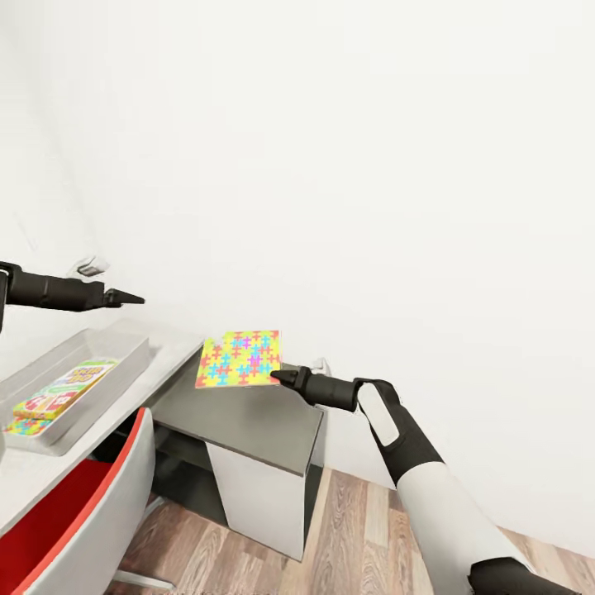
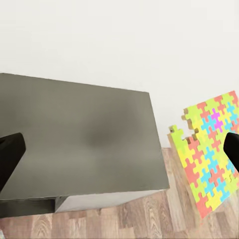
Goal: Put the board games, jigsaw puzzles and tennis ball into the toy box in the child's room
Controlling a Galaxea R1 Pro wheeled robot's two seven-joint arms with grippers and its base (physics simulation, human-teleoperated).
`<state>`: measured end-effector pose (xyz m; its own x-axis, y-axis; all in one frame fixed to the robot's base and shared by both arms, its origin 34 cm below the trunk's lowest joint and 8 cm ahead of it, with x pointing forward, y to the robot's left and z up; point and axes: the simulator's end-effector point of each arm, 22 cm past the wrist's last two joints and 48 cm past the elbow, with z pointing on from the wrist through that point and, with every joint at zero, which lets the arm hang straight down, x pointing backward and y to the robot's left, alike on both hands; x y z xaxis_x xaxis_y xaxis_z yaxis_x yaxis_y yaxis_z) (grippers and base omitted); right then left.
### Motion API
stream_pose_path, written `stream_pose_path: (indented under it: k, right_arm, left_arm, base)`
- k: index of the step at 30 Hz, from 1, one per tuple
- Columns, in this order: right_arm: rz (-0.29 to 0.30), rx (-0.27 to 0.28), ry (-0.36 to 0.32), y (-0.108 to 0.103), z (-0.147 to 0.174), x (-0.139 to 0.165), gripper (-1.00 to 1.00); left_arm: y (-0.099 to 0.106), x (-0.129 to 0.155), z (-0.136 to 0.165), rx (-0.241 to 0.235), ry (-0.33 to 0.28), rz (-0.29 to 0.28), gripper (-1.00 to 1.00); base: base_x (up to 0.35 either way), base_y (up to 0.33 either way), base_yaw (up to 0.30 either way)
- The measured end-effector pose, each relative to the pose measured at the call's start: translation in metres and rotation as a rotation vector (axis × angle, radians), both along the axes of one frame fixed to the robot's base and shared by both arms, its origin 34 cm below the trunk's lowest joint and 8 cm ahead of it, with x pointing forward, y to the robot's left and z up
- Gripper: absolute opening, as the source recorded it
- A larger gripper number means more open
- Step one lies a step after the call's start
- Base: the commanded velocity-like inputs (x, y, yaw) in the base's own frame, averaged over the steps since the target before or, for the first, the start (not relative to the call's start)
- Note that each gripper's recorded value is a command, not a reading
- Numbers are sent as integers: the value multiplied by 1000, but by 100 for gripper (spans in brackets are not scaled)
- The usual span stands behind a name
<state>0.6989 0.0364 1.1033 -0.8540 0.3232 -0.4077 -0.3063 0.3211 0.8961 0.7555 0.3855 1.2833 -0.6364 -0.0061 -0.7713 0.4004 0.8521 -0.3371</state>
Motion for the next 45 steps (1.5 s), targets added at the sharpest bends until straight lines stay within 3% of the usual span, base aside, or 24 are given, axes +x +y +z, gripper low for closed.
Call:
stream_pose_path:
  k: [4, 11, 38, 45]
  right_arm:
    - [-2, -19, -2, 2, 2, 4, -100]
    - [-5, -44, 10, 0, 0, 7, -100]
    - [51, -56, 11, 5, 22, 12, -100]
    - [53, -45, -19, 4, 38, 15, -100]
  left_arm:
    - [7, 0, 2, -27, -7, 16, 100]
    - [8, 0, 1, -34, -6, 20, 100]
    - [14, 2, -5, -34, 5, 30, 100]
    - [13, 2, -7, -34, 8, 28, 100]
  base:
    - [0, 0, 291]
    - [0, 0, 291]
    - [0, 0, 291]
    - [0, 0, 291]
